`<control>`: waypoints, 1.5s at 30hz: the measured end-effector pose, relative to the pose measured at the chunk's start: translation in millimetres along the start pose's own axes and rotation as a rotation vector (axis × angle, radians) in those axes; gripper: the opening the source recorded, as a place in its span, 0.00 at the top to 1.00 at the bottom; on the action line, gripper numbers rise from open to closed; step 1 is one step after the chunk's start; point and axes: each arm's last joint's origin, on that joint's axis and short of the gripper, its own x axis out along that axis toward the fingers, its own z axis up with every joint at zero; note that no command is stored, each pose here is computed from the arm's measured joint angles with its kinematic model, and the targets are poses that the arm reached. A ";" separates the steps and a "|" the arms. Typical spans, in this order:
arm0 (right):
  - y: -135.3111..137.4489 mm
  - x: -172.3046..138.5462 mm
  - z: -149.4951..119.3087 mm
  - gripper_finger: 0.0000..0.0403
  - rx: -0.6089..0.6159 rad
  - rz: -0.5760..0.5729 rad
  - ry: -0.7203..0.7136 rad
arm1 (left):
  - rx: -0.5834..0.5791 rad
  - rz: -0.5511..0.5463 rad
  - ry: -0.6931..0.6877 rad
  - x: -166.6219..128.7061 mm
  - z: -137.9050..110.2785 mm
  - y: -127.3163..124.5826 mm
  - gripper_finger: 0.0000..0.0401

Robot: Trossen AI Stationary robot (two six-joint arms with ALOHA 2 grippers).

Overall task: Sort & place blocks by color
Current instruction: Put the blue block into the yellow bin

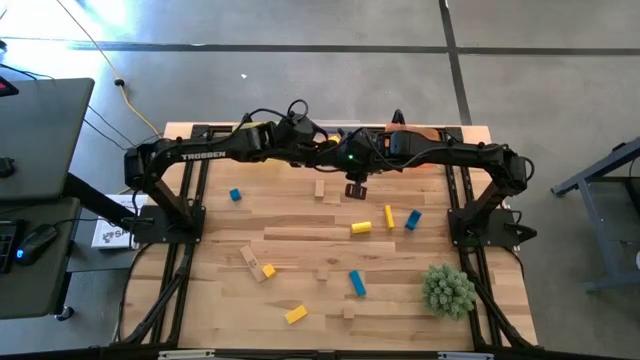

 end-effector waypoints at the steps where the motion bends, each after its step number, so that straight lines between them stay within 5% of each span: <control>1: -0.6 0.2 0.0 0.81 -0.005 -0.002 0.000 | 0.000 0.000 -0.001 0.0 0.0 0.0 0.56; 19: -6.1 1.6 2.5 0.81 -0.022 -0.059 -0.023 | 0.059 -0.005 -0.009 -0.5 0.8 -1.0 0.89; 26: -11.1 2.7 1.9 0.81 -0.021 -0.068 -0.020 | 0.115 -0.008 -0.032 0.3 2.2 -1.7 0.92; 37: -12.7 2.7 0.4 0.50 -0.036 -0.103 -0.001 | 0.258 0.030 -0.049 0.8 1.2 0.0 0.92; 45: -13.5 1.0 0.2 0.45 -0.028 -0.109 0.003 | 0.373 0.175 -0.031 0.6 6.6 17.3 0.92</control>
